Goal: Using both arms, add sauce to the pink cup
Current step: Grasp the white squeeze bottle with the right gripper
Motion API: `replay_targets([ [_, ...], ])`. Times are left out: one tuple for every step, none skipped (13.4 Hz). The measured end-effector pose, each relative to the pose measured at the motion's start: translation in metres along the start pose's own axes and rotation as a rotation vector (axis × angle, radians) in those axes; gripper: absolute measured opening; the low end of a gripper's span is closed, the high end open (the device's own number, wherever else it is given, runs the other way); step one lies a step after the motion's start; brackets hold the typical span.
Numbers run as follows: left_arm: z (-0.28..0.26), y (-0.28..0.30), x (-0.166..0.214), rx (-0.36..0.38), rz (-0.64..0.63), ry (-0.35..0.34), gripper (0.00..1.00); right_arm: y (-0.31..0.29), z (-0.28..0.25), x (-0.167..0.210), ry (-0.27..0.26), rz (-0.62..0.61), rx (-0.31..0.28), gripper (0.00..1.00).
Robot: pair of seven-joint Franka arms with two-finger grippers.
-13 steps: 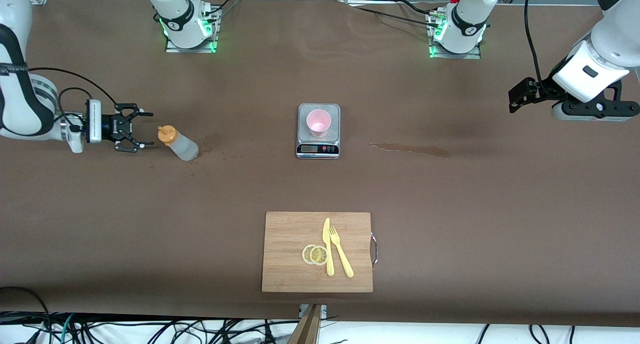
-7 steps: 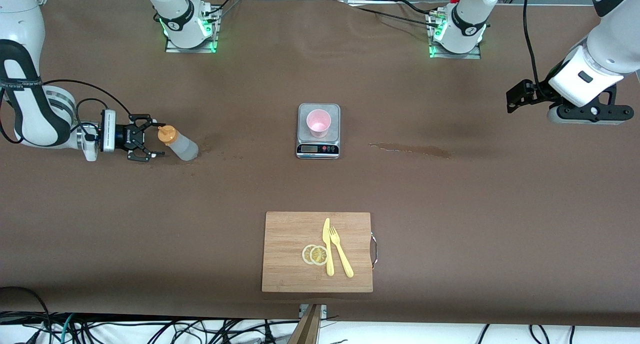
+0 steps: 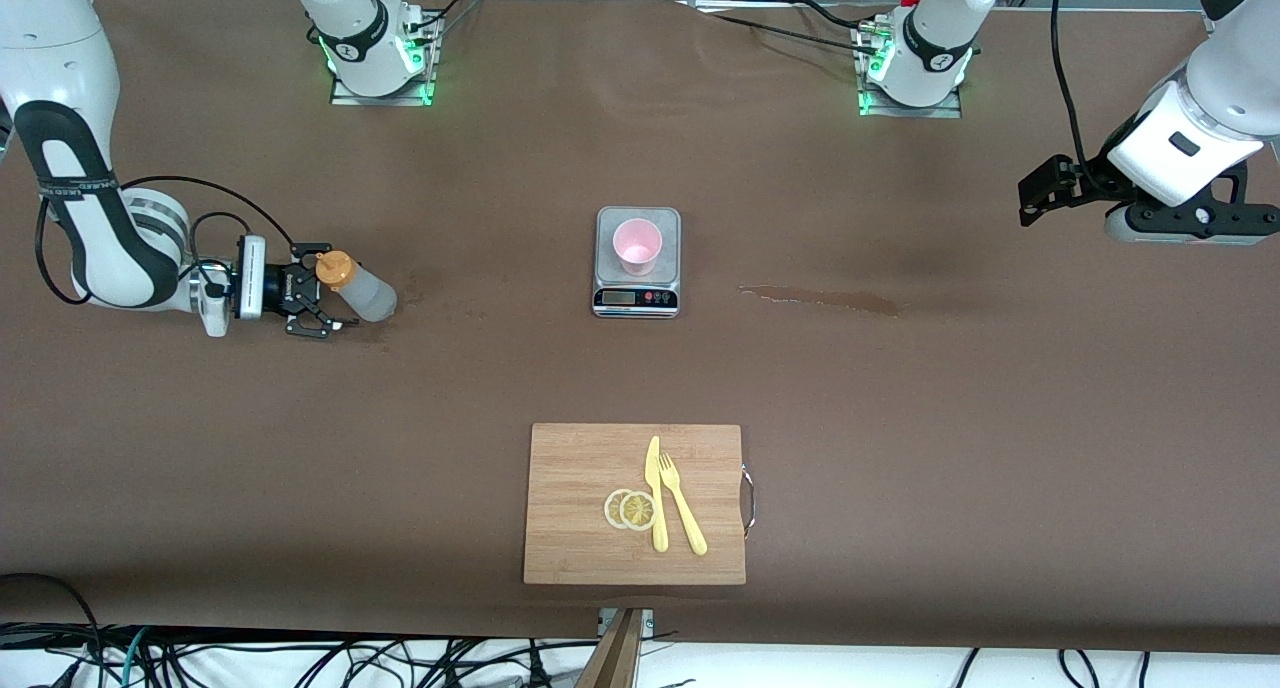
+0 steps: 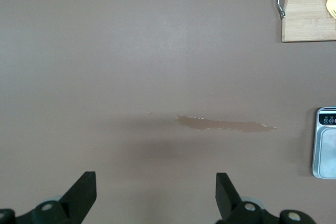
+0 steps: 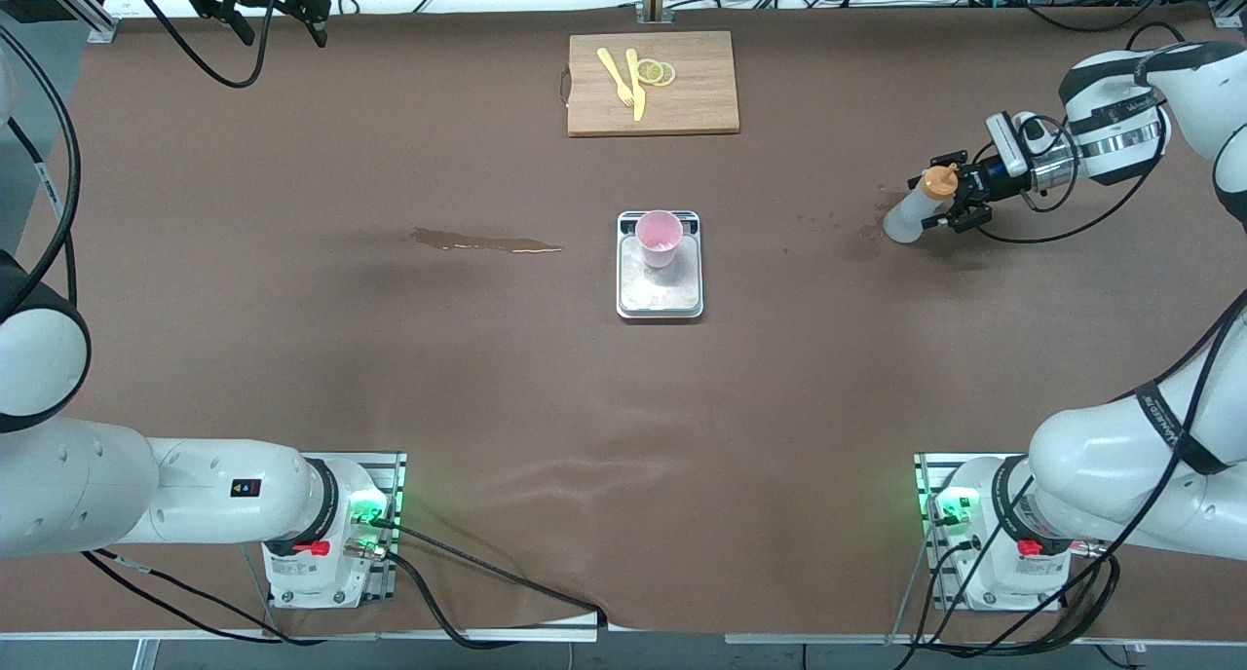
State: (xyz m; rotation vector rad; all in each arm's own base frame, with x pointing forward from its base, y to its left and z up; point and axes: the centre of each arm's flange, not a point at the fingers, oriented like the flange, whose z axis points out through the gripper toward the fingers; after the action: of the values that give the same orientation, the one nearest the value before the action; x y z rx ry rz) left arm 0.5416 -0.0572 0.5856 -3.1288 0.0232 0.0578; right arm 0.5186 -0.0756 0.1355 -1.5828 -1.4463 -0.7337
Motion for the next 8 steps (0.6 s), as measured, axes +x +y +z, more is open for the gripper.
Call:
replay_targets([
  [0.0,0.0,0.0,0.0,0.0,0.0,1.0,0.001,0.002,0.001,-0.004,-0.003,0.002,0.96],
  [0.0,0.0,0.0,0.0,0.0,0.0,1.0,0.003,0.002,0.003,-0.008,-0.008,0.001,0.93],
  [0.0,0.0,0.0,0.0,0.0,-0.001,1.0,0.004,0.002,0.004,-0.012,-0.004,0.0,0.8],
  [0.0,0.0,0.0,0.0,0.0,-0.001,1.0,0.006,0.002,0.005,-0.018,0.004,-0.004,0.69],
  [0.0,0.0,0.001,0.0,0.0,0.0,1.0,0.008,0.0,0.007,-0.024,0.002,-0.006,0.6],
  [0.0,0.0,0.001,0.0,0.0,0.001,1.0,0.012,-0.003,0.01,-0.039,-0.009,-0.012,0.58],
  [-0.001,0.0,0.001,0.0,0.0,0.002,1.0,0.017,-0.006,0.013,-0.059,-0.017,-0.017,0.58],
  [-0.001,0.0,0.001,0.0,0.0,0.003,1.0,0.022,-0.01,0.018,-0.081,-0.012,-0.02,0.56],
])
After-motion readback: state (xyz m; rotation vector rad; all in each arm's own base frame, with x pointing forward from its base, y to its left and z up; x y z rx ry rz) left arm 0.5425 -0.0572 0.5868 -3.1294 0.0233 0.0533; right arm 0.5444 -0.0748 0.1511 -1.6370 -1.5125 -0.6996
